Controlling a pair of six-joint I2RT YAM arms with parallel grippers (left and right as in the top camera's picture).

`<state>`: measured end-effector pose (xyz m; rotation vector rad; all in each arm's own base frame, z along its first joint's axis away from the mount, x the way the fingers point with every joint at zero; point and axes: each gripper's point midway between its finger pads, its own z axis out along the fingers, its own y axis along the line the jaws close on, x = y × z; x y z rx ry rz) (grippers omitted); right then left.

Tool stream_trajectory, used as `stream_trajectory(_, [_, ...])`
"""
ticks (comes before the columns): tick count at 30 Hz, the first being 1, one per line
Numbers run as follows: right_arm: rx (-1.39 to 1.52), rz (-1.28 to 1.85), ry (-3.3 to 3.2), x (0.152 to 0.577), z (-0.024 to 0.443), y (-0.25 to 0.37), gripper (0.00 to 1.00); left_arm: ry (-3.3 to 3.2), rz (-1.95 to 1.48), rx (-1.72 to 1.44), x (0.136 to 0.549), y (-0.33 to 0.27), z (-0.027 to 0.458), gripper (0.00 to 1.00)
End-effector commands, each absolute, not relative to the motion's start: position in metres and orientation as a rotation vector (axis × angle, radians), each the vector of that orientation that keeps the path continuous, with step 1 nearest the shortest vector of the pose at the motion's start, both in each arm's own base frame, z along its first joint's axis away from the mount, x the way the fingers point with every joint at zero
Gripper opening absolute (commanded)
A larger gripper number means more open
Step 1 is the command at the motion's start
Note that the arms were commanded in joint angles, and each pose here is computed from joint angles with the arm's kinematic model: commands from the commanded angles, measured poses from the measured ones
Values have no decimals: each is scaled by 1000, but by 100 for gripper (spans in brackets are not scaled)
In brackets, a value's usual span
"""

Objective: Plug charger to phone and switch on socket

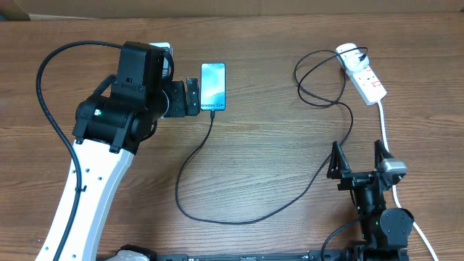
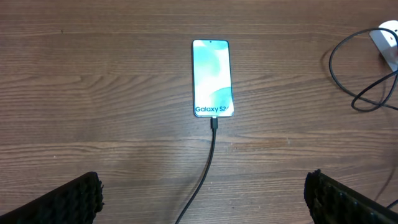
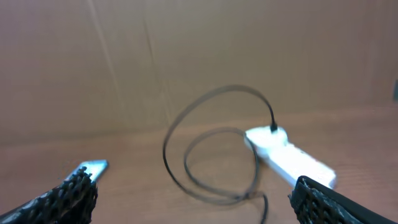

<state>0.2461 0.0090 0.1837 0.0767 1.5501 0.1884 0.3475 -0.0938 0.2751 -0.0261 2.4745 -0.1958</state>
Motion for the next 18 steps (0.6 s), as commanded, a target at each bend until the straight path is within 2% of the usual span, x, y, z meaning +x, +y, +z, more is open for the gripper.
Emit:
stream_trajectory(1, [86,145,1594,246,170,3,100,2480,-185,-45,347,-92,272,100])
stream_trajectory(18, [-21,13,1596,246,169,0,100,2480,-185,-44,347,-92,272,100])
